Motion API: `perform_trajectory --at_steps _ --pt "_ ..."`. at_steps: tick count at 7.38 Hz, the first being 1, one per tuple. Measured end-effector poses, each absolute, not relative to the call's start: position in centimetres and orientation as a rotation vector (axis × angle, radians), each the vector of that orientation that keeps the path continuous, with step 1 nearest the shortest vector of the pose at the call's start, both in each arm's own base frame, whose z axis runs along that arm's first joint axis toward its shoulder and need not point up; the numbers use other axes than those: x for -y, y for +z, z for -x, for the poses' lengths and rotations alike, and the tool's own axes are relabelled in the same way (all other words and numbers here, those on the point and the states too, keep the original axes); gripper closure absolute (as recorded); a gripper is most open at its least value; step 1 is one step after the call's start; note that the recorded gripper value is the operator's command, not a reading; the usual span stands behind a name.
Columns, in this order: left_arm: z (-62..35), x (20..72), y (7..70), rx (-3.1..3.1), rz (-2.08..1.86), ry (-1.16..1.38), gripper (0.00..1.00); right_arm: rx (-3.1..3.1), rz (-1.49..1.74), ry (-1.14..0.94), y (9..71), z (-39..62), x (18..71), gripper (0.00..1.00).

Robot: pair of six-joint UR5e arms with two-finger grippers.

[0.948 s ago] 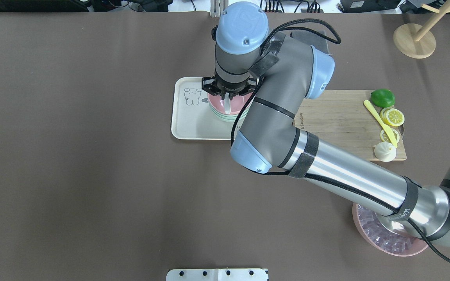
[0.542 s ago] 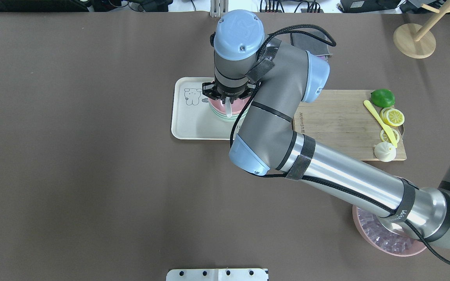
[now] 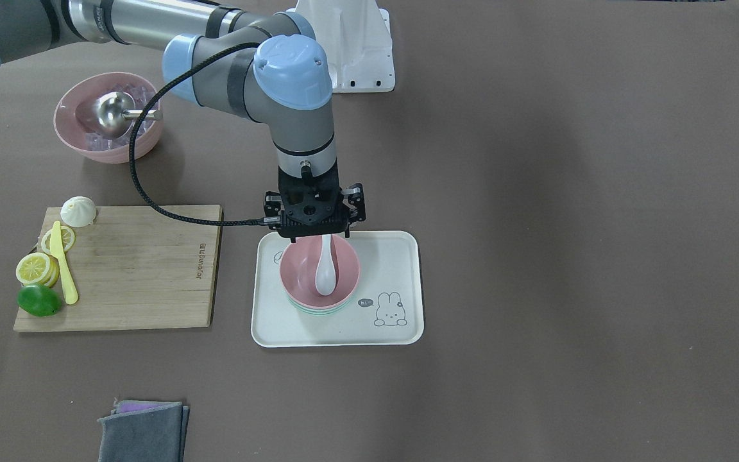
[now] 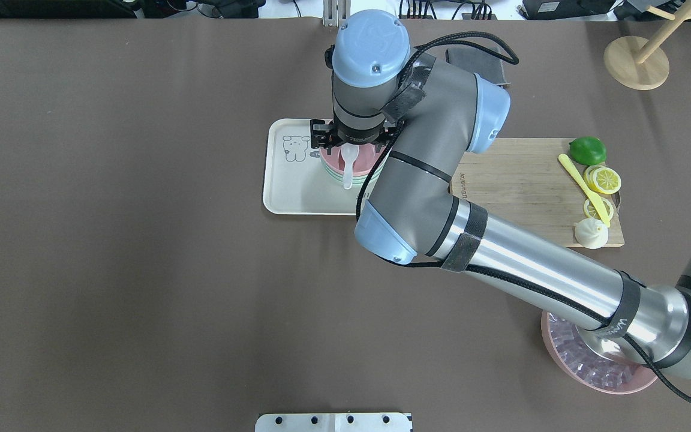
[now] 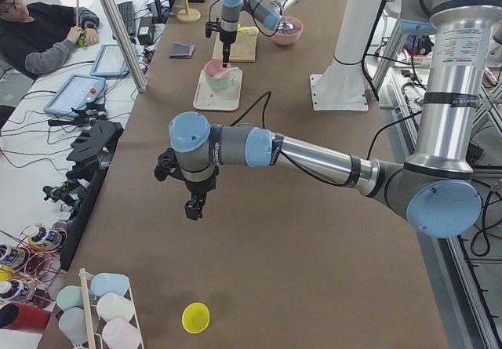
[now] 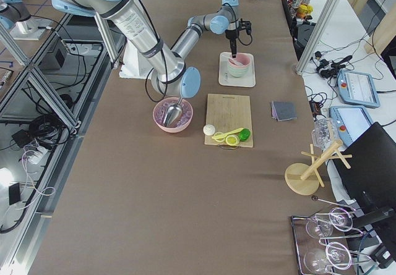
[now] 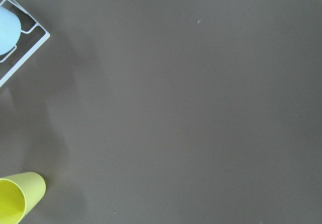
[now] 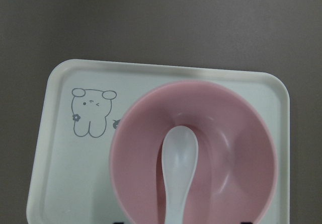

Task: Stack pink bowl on green and place spoon

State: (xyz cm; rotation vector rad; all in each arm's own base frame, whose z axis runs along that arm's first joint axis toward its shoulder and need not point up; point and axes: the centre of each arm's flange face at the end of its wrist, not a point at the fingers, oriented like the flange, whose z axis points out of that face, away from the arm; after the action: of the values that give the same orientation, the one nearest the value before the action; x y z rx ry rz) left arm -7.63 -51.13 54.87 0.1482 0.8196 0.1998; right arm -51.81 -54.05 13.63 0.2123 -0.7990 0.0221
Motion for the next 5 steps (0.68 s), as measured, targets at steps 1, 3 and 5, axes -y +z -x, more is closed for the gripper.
perform_trajectory --at_steps 1,3,5 --pt "7.7 50.8 55.3 -0.827 -0.120 0.150 0.01 0.797 -0.222 0.003 14.2 49.4 56.0 0.00" --pt "8.1 49.3 57.5 -0.774 -0.075 0.106 0.01 0.807 -0.204 -0.037 17.9 41.8 60.7 0.00" --pt "8.4 47.1 58.8 -0.736 -0.061 0.096 0.01 0.787 -0.196 -0.041 25.3 32.1 63.4 0.00"
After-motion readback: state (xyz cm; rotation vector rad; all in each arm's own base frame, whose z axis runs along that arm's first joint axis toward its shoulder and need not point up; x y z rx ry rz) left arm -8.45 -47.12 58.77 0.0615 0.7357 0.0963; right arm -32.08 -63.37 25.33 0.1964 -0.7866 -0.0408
